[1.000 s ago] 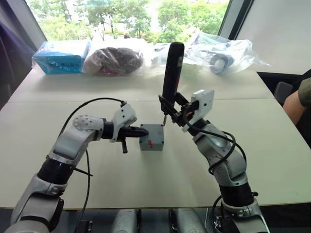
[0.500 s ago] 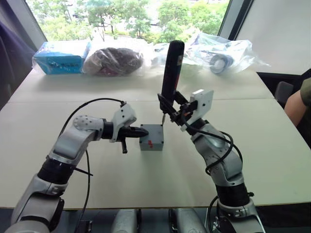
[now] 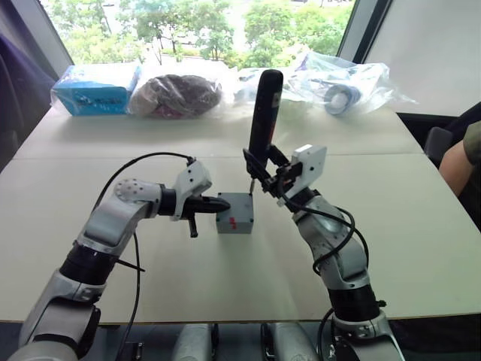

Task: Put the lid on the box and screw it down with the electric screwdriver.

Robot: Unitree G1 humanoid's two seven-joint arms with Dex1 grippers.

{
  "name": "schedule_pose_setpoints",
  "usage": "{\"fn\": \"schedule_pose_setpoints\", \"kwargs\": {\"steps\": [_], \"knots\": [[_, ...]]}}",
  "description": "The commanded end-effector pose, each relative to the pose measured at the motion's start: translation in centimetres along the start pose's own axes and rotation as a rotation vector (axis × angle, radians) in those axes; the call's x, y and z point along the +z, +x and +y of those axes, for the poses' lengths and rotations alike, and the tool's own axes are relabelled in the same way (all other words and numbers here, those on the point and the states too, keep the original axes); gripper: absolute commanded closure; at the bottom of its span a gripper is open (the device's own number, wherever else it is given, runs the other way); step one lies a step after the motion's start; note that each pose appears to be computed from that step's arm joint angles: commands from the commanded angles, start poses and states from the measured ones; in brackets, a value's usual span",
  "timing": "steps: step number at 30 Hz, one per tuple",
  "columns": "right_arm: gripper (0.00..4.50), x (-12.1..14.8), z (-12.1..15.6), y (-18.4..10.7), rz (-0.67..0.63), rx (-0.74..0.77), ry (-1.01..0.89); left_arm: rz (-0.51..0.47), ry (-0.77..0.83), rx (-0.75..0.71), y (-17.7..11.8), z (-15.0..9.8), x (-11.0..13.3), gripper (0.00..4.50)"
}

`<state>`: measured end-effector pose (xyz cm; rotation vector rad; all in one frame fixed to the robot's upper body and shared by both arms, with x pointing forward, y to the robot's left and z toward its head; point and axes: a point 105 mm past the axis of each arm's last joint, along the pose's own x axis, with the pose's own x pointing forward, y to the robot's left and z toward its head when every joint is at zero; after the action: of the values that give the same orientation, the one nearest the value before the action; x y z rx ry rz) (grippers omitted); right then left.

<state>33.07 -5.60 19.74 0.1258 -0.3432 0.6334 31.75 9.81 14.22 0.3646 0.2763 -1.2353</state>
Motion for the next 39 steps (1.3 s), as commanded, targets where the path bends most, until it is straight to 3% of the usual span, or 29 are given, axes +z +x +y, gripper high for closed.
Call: {"fn": "schedule_pose_setpoints", "kwargs": {"steps": [1,23,39], "knots": [[2.69,-1.8,-0.5,-1.0,0.066,-0.047,-0.018,0.073,-0.038,-0.005,0.2,-0.3,-1.8,4.5],[2.69,-8.3,-0.8,-3.4,0.297,-0.081,-0.023,0.092,-0.053,-0.003,0.8,0.0,-2.7,4.5],[2.69,-9.1,-0.6,-3.9,0.329,-0.071,-0.05,0.094,-0.053,-0.02,1.3,-0.4,-2.9,4.5]]}}
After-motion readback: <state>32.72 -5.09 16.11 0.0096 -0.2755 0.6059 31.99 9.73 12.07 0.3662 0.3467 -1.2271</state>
